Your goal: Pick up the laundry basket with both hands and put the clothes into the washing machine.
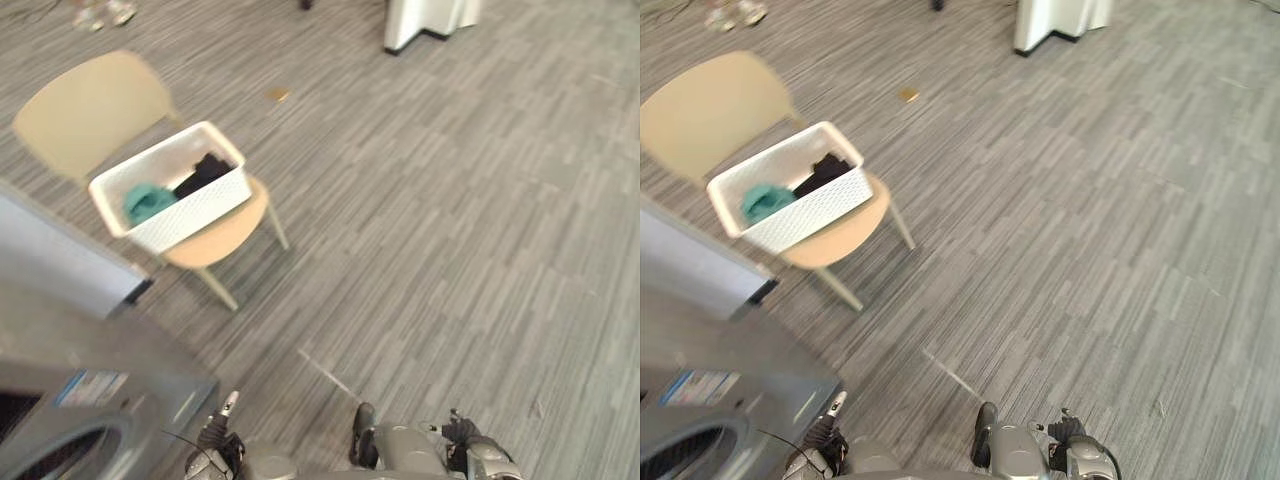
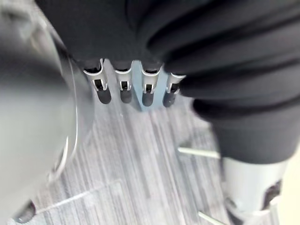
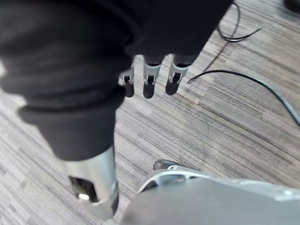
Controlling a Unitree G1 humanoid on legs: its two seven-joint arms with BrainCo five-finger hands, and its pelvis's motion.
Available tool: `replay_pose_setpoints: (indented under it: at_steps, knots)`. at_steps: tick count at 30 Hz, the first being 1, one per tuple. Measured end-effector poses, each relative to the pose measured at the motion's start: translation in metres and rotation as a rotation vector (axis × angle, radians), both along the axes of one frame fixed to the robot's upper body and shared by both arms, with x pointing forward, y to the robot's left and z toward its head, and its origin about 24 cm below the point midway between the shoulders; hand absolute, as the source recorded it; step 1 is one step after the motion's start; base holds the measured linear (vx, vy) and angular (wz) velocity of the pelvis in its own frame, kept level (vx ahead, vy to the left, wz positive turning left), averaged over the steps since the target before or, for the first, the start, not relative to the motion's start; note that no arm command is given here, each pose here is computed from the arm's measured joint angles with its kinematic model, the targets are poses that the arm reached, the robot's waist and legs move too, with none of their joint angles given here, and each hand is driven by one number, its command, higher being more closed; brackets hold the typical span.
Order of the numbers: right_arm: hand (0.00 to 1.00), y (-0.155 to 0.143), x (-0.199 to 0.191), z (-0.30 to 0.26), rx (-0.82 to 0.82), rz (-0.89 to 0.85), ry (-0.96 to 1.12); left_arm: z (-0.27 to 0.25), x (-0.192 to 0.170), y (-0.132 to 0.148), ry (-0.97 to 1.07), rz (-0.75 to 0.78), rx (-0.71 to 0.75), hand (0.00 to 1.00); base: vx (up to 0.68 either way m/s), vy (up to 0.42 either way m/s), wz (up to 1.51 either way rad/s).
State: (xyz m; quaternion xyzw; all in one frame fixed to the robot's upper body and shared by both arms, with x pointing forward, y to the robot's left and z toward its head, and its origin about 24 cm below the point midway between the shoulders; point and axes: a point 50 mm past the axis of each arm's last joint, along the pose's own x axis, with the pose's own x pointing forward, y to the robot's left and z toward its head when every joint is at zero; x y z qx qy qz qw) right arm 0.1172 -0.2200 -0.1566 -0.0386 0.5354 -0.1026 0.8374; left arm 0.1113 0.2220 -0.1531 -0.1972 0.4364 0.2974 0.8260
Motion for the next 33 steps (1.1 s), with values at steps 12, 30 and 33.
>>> replay_pose_setpoints:
  at_steps: [12, 30, 33]
  knots:
    - [0.00, 0.005, -0.014, -0.005, -0.013, 0.078, 0.052, -0.006, -0.020, -0.003, 0.066, -0.033, 0.008, 0.00, 0.24, 0.176, -0.71]
    - [0.00, -0.005, -0.036, -0.004, 0.010, -0.146, 0.008, -0.008, -0.013, -0.025, 0.089, -0.212, 0.003, 0.00, 0.14, -0.004, 0.08]
    - [0.00, 0.004, -0.049, -0.009, 0.043, -0.181, 0.035, -0.008, -0.016, -0.017, 0.088, -0.164, 0.013, 0.00, 0.38, -0.515, 0.71]
